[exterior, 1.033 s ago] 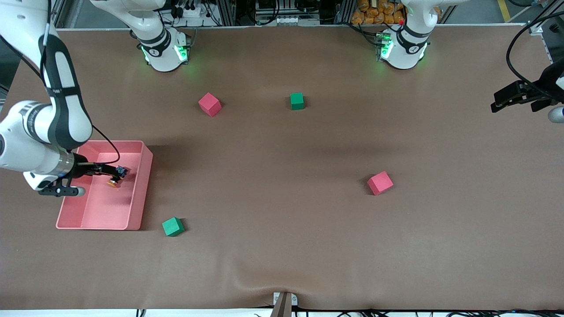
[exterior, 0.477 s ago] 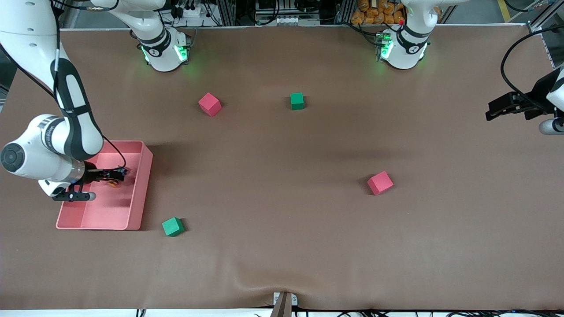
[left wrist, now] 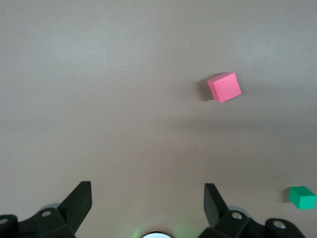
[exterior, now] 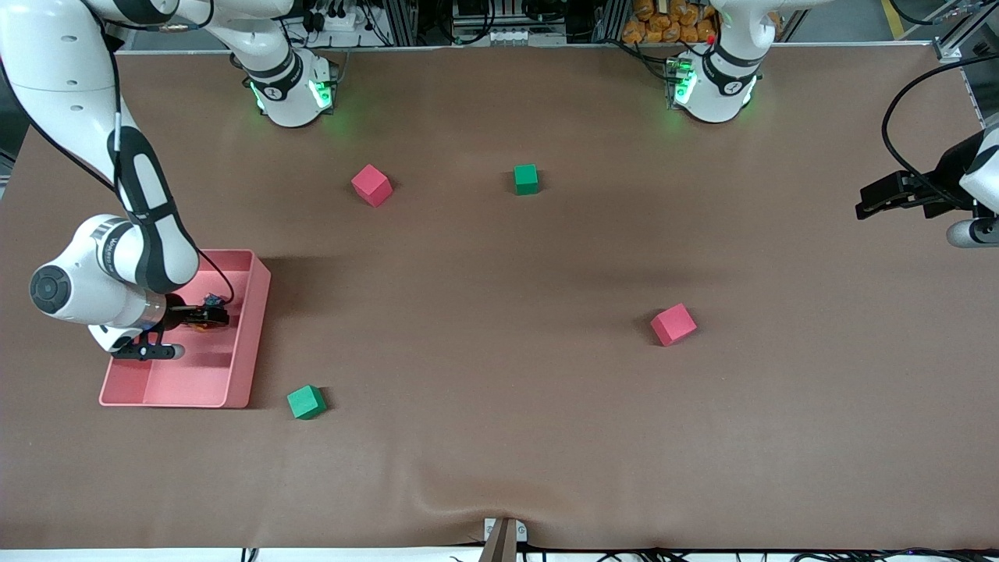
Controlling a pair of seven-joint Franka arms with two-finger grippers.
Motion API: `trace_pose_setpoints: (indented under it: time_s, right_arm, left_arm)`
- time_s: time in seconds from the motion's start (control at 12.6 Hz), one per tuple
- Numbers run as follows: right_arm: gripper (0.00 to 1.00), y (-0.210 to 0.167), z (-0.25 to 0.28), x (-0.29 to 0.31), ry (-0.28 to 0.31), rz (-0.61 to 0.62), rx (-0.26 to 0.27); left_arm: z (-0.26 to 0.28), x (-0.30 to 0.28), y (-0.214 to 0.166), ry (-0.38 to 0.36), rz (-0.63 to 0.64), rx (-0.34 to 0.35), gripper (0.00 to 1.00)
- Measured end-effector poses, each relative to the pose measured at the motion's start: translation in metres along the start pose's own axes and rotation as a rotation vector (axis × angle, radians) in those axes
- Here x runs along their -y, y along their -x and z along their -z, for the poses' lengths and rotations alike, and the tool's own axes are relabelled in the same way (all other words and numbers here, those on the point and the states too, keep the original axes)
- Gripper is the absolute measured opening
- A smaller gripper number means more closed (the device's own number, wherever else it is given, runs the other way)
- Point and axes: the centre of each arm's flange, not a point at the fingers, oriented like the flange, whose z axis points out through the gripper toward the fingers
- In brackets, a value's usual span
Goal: Place and upright button with both arms
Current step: 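Grasp the yellow-capped button with the right gripper and lift it, then carry the button to mid-table with the right gripper while the left gripper approaches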
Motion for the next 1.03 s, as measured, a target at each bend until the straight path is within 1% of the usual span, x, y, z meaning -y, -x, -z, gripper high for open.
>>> trace_pose_setpoints:
  time_s: [0.32, 0.4, 0.56, 0.71, 0.79, 0.95, 1.03]
  right_arm:
    - [0.34, -0.003, 0.002, 0.0, 0.0, 0.028, -0.004]
    - [0.33, -0.006, 0.007, 0.0, -0.004, 0.038, 0.0]
    - [0.33, -0.014, 0.029, -0.005, -0.016, 0.046, 0.027]
    - [0.33, -0.023, 0.07, -0.006, -0.041, 0.057, 0.065]
    - [0.33, -0.028, 0.094, -0.001, -0.054, 0.061, 0.076]
    - [0.33, -0.037, 0.144, 0.024, -0.071, 0.033, 0.107]
    - [0.33, -0.041, 0.167, 0.049, -0.07, 0.014, 0.121]
  left_arm:
    - [-0.002, 0.002, 0.0, 0.0, 0.004, 0.004, 1.0]
    - [-0.002, 0.003, 0.0, 0.001, 0.006, 0.004, 1.0]
    - [-0.002, 0.005, 0.0, 0.001, 0.008, 0.005, 1.0]
    - [-0.002, 0.005, 0.0, 0.001, 0.009, 0.005, 1.0]
    - [-0.002, 0.005, 0.0, 0.001, 0.009, 0.005, 1.0]
    - [-0.003, 0.005, 0.0, 0.001, 0.01, 0.005, 1.0]
    - [-0.003, 0.006, 0.0, 0.001, 0.01, 0.004, 1.0]
